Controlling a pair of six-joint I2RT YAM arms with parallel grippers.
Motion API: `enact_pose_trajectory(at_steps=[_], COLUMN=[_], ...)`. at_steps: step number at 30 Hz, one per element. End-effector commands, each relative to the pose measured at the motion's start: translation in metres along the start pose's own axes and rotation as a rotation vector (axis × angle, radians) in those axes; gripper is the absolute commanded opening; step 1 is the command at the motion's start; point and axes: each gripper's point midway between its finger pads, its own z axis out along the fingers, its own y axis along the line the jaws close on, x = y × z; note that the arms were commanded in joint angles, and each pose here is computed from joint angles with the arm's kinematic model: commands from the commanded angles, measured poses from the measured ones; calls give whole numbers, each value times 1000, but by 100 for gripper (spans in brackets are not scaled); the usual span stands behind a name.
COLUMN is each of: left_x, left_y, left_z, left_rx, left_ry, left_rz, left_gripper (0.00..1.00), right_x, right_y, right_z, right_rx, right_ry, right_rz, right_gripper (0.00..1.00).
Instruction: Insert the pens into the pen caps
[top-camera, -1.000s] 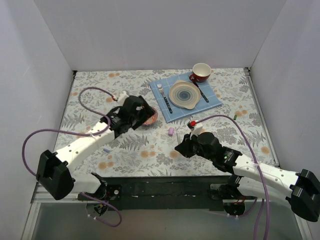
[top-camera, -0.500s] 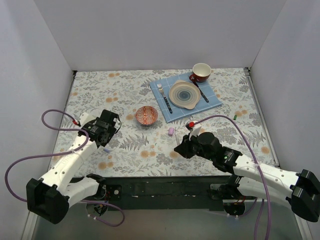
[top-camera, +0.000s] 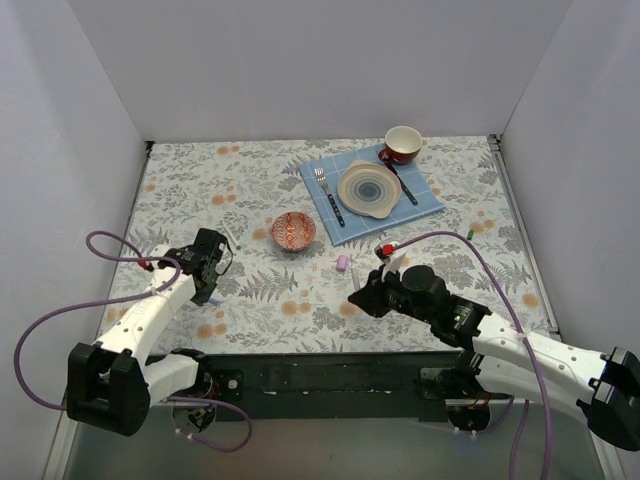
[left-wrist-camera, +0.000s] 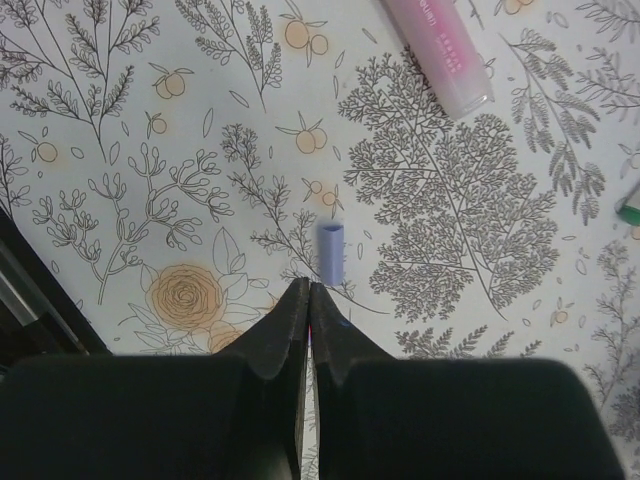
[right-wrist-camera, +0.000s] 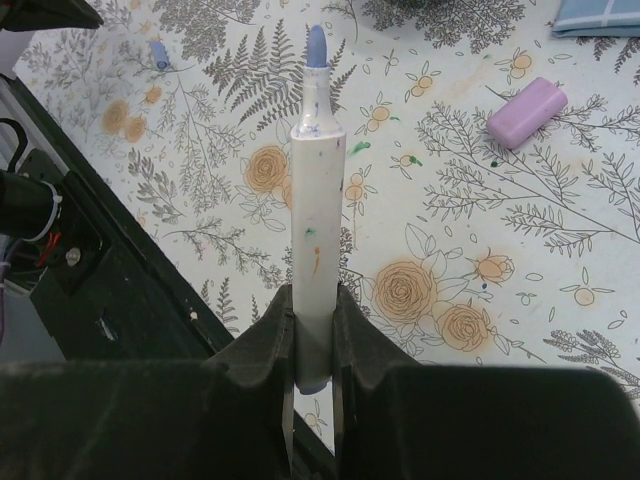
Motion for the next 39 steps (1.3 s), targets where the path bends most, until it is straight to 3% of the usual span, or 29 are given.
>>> enact_pose_trajectory(at_steps=[1, 6, 20, 31, 35, 37, 38, 39], left_x=[13, 37, 55, 13, -26, -35, -44, -43], left_y=[4, 6, -4, -47, -77, -90, -105, -106], left_z=[13, 25, 41, 39, 21, 10, -3, -8], left_rx=[-28, -22, -6, 59, 131, 218, 318, 372], left_ry=[33, 109, 153, -5, -126, -161, -201, -216], left_rz=[-64, -58, -31, 77, 217, 445, 492, 701], left_gripper=[0, 0, 0, 0, 0, 0, 4, 11], right_x=[-8, -9, -7, -11, -10, -11, -11, -12], right_y=[4, 5, 3, 1, -2, -1, -1, 0], right_z=[-2, -1, -2, -8, -10, -11, -11, -11], right_rx=[-23, -28, -24, -9, 3, 1, 0, -3], right_ry=[-51, -55, -52, -75, -72, -78, -77, -79], right_rz=[-11, -8, -7, -12, -14, -14, -15, -15], right_gripper=[1, 1, 1, 1, 1, 1, 1, 1])
